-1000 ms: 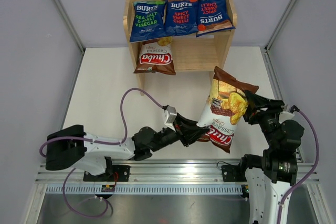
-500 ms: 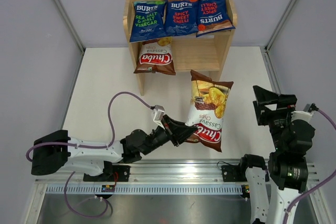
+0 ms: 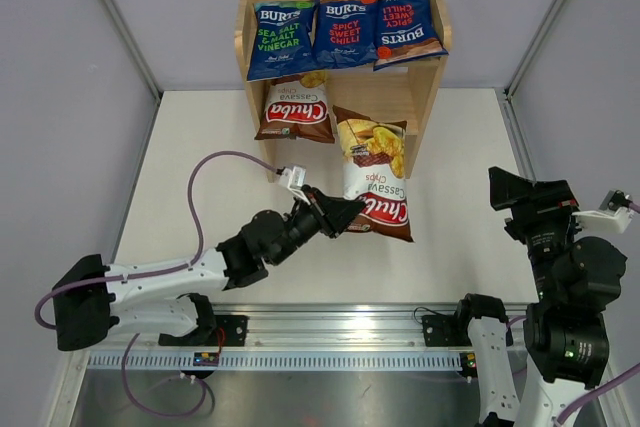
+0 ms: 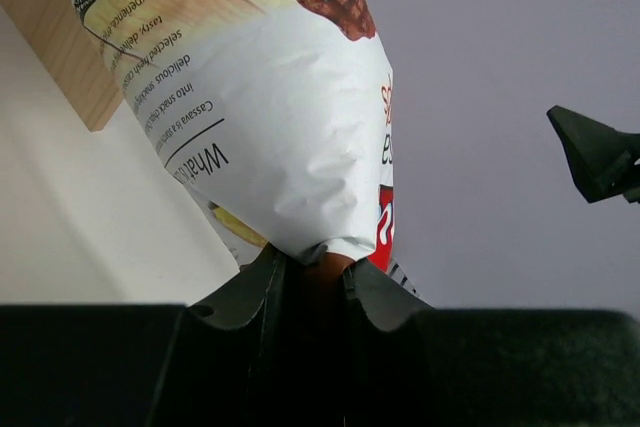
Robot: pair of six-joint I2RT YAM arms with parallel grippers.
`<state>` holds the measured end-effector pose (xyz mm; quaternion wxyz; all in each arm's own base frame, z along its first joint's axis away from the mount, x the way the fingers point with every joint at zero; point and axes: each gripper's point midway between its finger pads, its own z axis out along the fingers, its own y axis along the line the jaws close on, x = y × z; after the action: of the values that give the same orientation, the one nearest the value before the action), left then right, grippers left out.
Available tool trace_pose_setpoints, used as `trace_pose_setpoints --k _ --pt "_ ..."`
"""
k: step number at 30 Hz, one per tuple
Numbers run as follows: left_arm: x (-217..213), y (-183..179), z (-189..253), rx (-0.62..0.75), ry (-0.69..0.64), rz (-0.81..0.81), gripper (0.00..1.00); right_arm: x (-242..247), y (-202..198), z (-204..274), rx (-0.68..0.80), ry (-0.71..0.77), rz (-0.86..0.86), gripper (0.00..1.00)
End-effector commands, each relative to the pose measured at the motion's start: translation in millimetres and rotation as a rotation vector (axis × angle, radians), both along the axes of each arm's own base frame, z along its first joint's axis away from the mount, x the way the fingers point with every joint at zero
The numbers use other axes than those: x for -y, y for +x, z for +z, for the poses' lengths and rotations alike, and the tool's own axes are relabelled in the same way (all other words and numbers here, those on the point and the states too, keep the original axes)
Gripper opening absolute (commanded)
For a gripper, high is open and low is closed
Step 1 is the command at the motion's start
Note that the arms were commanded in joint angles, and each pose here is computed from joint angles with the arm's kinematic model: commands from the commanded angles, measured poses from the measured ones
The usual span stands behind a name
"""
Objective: Place and organize the chips bags onto the shelf
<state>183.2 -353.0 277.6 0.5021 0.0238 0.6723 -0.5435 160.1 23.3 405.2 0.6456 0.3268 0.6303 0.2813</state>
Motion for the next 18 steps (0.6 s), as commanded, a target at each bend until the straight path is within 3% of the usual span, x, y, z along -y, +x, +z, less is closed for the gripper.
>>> trace_pose_setpoints --k 1,9,18 --pt "6 10 57 0.029 -0.099 -0.017 0.0 -4 3 -2 -0.006 -0.039 0.036 0.99" --pt "15 62 53 -0.092 -0.087 -0.012 0.0 -10 -5 11 0.033 -0.055 0.061 0.99" --pt "22 101 70 -0.094 -0.075 0.023 0.01 -19 -34 46 0.125 -0.095 0.097 0.99"
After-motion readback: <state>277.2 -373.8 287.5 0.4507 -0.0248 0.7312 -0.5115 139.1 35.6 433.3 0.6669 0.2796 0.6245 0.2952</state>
